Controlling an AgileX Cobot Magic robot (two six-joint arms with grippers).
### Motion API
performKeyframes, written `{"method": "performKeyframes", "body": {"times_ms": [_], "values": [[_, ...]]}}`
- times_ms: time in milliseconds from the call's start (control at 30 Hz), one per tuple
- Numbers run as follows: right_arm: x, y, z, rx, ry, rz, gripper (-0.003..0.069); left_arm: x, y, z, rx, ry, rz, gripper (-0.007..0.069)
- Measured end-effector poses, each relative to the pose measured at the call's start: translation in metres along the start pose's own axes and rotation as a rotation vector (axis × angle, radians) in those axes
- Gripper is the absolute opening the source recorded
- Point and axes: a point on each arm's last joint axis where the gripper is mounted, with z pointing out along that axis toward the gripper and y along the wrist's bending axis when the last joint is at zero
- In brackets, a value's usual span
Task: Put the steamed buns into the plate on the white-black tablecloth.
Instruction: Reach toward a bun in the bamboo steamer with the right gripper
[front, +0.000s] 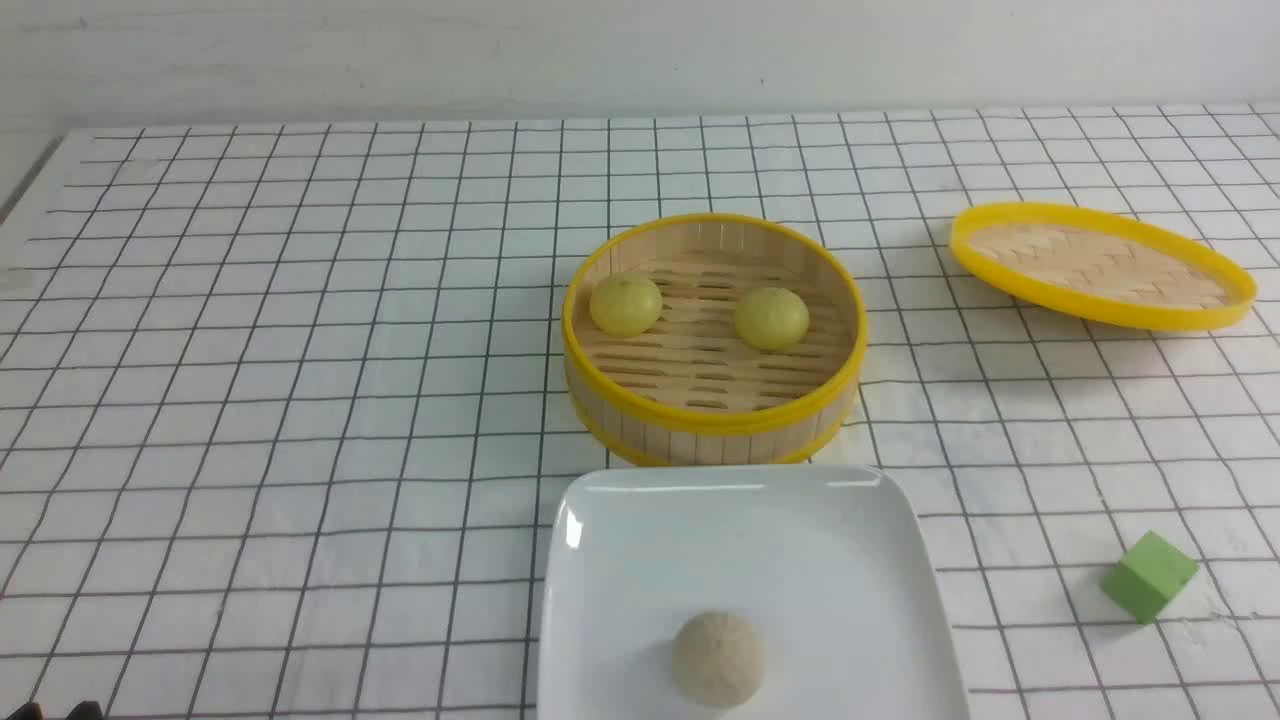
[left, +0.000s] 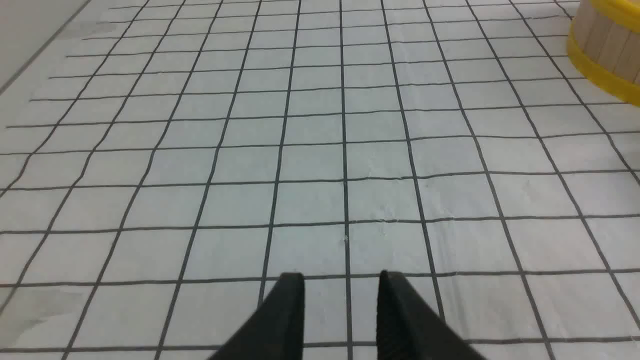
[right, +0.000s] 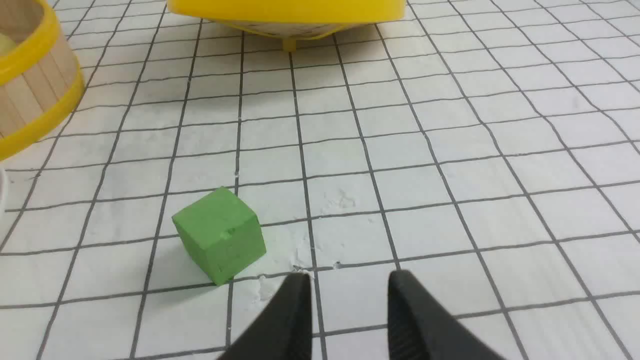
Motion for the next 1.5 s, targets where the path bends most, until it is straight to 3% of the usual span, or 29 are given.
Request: {"method": "performKeyframes", "body": {"times_ms": [1133,1200,1267,1300,1333,1400,1500], "values": [[0.0,0.0,0.0,-0.001,-0.003,0.0,0.024,0.0,0.0,0.0,0.003,0.0,-0.018,0.0241],[0.0,0.001,0.0,-0.006,-0.003,0.022,0.024,0.0,-0.002,0.0,0.025,0.0,-0.132,0.0241],[0.0,0.004,0.0,-0.044,0.003,0.189,0.024,0.0,-0.007,0.0,0.073,0.008,-0.369,0.0241],[0.0,0.004,0.0,-0.049,0.003,0.201,0.024,-0.001,-0.007,0.0,0.079,0.01,-0.411,0.0241],[0.001,0.008,0.0,-0.087,0.018,0.377,0.024,-0.001,-0.011,-0.001,0.127,0.025,-0.635,0.0241],[0.001,0.013,0.0,-0.136,0.042,0.596,0.024,-0.002,-0.016,-0.001,0.177,0.052,-0.9,0.0241],[0.001,0.017,-0.001,-0.187,0.071,0.805,0.024,-0.004,-0.02,-0.002,0.223,0.082,-1.152,0.0241]]}}
